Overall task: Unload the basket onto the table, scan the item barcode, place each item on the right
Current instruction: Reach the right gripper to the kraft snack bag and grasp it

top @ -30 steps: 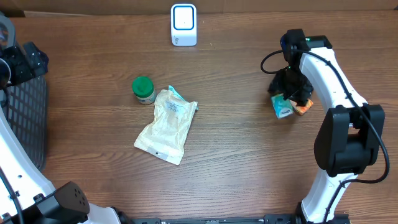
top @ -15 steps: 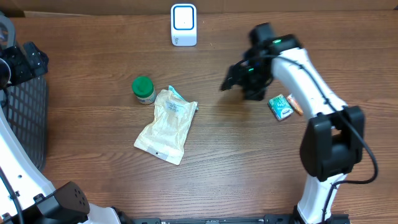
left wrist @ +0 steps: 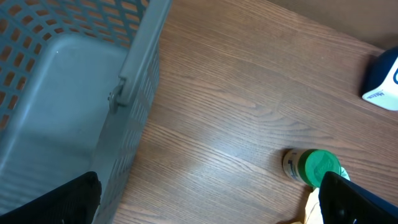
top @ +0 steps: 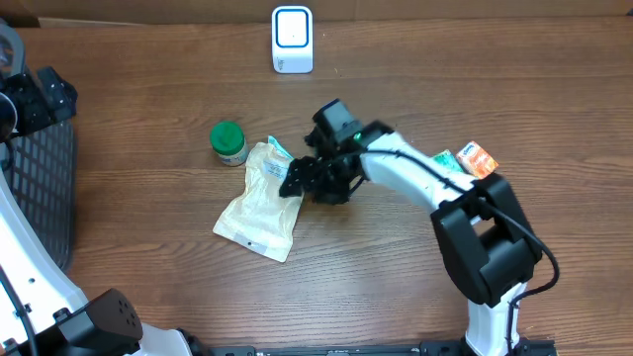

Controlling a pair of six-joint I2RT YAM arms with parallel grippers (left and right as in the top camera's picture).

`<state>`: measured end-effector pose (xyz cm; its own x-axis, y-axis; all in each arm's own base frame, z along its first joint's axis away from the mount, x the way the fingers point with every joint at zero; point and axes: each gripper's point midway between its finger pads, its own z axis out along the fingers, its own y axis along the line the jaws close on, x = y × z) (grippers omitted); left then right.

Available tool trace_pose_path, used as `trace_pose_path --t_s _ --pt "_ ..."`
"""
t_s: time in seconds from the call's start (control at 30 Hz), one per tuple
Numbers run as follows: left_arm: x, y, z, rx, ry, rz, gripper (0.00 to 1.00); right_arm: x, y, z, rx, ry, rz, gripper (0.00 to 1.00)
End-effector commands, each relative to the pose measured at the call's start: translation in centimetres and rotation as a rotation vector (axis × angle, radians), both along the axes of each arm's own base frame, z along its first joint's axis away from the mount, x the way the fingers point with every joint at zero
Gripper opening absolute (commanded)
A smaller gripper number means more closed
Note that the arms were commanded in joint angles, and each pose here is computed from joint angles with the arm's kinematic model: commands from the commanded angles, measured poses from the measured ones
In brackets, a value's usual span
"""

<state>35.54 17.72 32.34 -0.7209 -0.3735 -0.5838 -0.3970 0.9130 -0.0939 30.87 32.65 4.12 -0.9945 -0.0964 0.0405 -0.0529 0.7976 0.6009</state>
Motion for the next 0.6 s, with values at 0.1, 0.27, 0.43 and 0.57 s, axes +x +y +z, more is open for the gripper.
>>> trace_pose_path --t_s 0.1,0.27,0.43,0.57 --pt "0.1 -0.2 0.4 0.016 -0.008 -0.027 1.0 0.6 1.6 -2.5 -0.05 -0.044 -0.195 0.74" --pt "0.1 -0.1 0.4 0.016 -0.008 -0.026 1.0 1.3 1.9 -2.6 -0.047 -0.072 -0.241 0.48" --pt "0.1 -0.1 0.4 0.016 -0.008 -0.026 1.0 0.7 2.0 -2.4 -0.028 -0.036 -0.221 0.06" --pt "0.1 -0.1 0.4 0.016 -0.008 -0.026 1.0 1.2 2.0 -0.5 0.033 -0.052 -0.165 0.04"
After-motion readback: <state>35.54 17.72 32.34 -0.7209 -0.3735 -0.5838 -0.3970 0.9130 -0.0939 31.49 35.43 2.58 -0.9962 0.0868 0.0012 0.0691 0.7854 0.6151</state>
